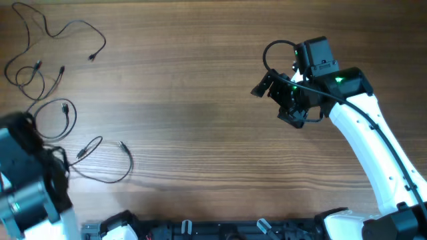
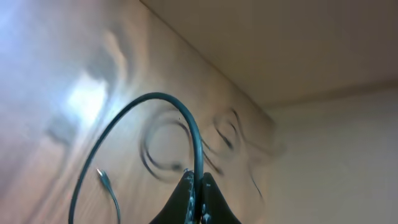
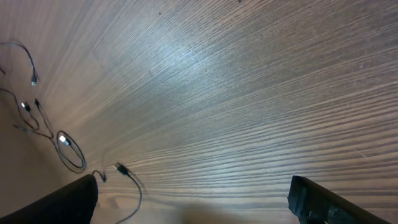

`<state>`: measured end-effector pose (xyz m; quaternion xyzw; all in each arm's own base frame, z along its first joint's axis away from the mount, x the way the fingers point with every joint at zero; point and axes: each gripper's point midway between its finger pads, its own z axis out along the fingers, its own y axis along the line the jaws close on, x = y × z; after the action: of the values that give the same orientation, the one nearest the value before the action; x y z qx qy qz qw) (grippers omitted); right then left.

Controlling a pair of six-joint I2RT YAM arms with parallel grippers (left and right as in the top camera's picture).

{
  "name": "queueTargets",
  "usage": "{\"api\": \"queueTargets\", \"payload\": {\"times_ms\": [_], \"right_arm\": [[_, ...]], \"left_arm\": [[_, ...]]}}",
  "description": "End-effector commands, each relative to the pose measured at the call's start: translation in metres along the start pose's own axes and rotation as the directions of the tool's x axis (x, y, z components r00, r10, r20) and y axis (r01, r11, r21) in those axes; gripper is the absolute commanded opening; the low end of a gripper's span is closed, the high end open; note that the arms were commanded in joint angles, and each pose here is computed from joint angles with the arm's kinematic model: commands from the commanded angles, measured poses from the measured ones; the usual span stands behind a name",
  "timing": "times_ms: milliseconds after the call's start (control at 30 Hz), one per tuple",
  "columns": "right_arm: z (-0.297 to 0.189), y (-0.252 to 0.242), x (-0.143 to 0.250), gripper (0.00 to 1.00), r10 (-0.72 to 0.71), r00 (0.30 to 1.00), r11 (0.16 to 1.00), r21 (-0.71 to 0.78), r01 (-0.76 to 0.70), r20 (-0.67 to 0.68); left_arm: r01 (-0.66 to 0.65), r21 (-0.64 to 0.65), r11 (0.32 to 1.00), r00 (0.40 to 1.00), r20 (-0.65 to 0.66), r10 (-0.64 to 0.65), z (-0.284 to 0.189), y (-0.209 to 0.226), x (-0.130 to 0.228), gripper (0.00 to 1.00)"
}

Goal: Untangle cables

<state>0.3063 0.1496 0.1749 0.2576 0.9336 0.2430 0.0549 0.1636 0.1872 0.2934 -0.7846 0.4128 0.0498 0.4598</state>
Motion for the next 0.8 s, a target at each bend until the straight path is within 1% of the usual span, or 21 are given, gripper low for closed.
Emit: {"api": "queueTargets", "payload": {"times_ms": [0, 133, 200, 233, 267, 333, 367, 433, 500, 533, 600, 700, 767], "right_arm": [[-0.006, 0.002, -0.001, 1.0, -0.03, 0.999, 1.0, -0.001, 0.03, 0.023], [-0.006, 0.002, -0.002, 1.0, -0.031, 0.999, 1.0, -0.004, 0.031, 0.026], [-0.006, 0.003, -0.002, 0.99, -0.031, 0.999, 1.0, -0.005, 0.031, 0.027], [-0.006, 0.003, -0.002, 1.0, -0.031, 0.999, 0.999, -0.005, 0.031, 0.027], [-0.006, 0.003, -0.002, 1.0, -0.031, 0.999, 0.999, -0.005, 0.032, 0.026], [-0.006, 0.003, -0.002, 1.0, -0.056, 0.998, 0.998, -0.006, 0.056, 0.028], [-0.006, 0.002, -0.003, 1.0, -0.058, 0.998, 0.998, -0.002, 0.058, 0.034], [-0.006, 0.002, -0.003, 1.0, -0.058, 0.998, 0.998, -0.002, 0.058, 0.034], [-0.006, 0.003, -0.004, 1.0, -0.059, 0.998, 0.998, -0.004, 0.059, 0.036], [-0.006, 0.004, -0.005, 1.0, -0.06, 0.997, 0.998, -0.009, 0.061, 0.04], [-0.006, 0.008, -0.008, 1.0, -0.064, 0.997, 0.998, -0.024, 0.065, 0.054], [-0.006, 0.009, -0.009, 1.0, -0.066, 0.996, 0.997, -0.028, 0.068, 0.058], [-0.006, 0.009, -0.009, 1.0, -0.066, 0.996, 0.997, -0.028, 0.068, 0.057]], "left_arm": [[0.056, -0.169, 0.984, 0.987, 0.158, -0.029, 0.034, 0.018, -0.032, 0.04], [0.092, -0.323, 0.942, 0.975, 0.22, -0.02, 0.079, 0.038, -0.044, 0.04], [0.093, -0.373, 0.923, 0.973, 0.229, -0.006, 0.108, 0.042, -0.041, 0.04], [0.069, -0.395, 0.916, 0.974, 0.225, 0.024, 0.123, 0.043, -0.039, 0.04], [0.011, -0.405, 0.914, 0.976, 0.205, 0.079, 0.137, 0.041, -0.038, 0.04], [-0.151, -0.397, 0.906, 0.96, 0.159, 0.23, 0.168, 0.028, -0.035, 0.04], [-0.204, -0.389, 0.898, 0.947, 0.154, 0.282, 0.183, 0.023, -0.037, 0.04], [-0.247, -0.385, 0.889, 0.929, 0.165, 0.33, 0.203, 0.02, -0.047, 0.05], [-0.321, -0.391, 0.862, 0.898, 0.162, 0.408, 0.222, 0.018, -0.058, 0.04], [-0.334, -0.399, 0.854, 0.893, 0.156, 0.423, 0.23, 0.022, -0.06, 0.04], [-0.336, -0.403, 0.851, 0.902, 0.123, 0.414, 0.244, 0.031, -0.054, 0.04], [-0.356, -0.375, 0.856, 0.914, 0.05, 0.402, 0.269, 0.038, -0.034, 0.04], [-0.397, -0.361, 0.844, 0.905, -0.002, 0.425, 0.286, 0.044, -0.02, 0.04]]}}
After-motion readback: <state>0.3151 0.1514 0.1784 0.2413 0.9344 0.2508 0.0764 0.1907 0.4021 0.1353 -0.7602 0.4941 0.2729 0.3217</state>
